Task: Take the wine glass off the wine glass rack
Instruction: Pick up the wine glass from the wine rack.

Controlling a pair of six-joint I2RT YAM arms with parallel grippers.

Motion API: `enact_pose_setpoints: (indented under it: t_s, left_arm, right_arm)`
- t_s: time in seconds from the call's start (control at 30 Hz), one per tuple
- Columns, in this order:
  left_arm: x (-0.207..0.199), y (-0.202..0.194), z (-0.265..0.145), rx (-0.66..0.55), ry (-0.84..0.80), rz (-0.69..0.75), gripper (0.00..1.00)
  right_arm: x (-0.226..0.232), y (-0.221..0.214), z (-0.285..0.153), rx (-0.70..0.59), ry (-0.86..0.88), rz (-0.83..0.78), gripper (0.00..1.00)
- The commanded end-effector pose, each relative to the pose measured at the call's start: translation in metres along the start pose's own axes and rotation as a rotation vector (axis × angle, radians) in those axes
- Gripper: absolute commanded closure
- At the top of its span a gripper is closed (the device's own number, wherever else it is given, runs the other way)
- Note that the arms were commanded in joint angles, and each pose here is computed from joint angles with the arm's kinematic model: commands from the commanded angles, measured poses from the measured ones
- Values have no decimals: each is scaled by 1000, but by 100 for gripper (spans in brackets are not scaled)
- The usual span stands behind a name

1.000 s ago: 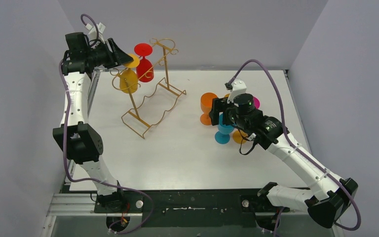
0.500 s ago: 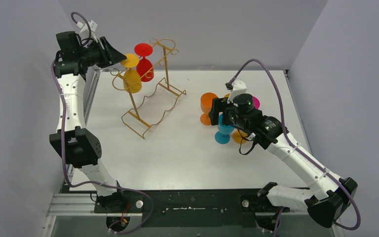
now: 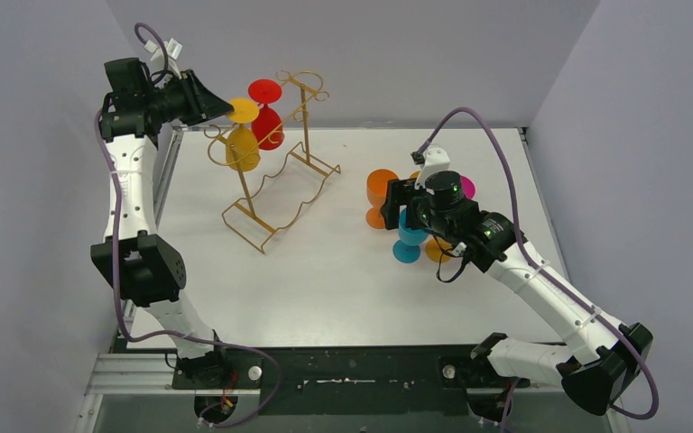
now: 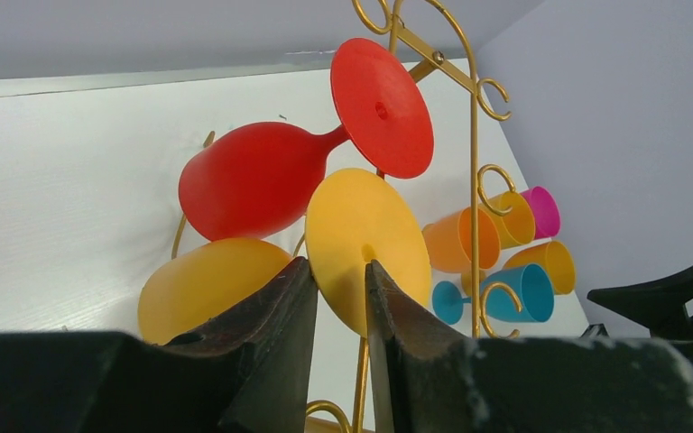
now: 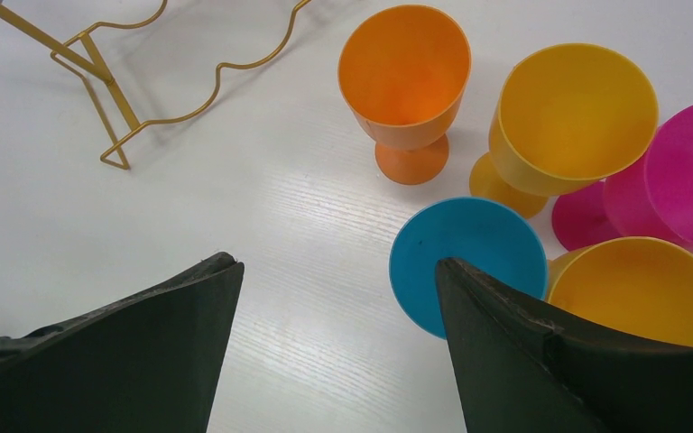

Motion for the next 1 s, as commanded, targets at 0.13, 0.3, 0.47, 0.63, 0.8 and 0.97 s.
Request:
enact_pose_setpoints:
  t_s: [0.13,0.3,0.47,0.63,0.8,0.97]
  left_arm:
    - [-7,6,-7,1,-48,41,74]
    - [-9,6,-6,6,-69,38,79]
    - [-13,7,-5,1,-97,17,86]
    - [-9,3,-2,10,-97,0,75]
    - [-6,2,-1,19,-99,0,82]
    - [-10,8,-1,2,-105,4,92]
  right_arm:
    - [-2,2,0,-8,-4,2,19]
    - [-1,4,1,-9,-1,2,19]
    - [-1,1,2,3,-2,2,19]
    - [-1,2,0,0,-1,4,19]
    - [-1,5,-4,-15,8,7,18]
    - [-3,4,-7,-18,1,12,18]
Point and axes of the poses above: each gripper's point midway between its finger pads, its own z axis out along the fingers, its own x axis along the line the jaws close on, y = z × x, the point moved 1 cm from there along -z, back along the fingers, and after that the axes turned 3 degrees about z, right-handed, at the moved point
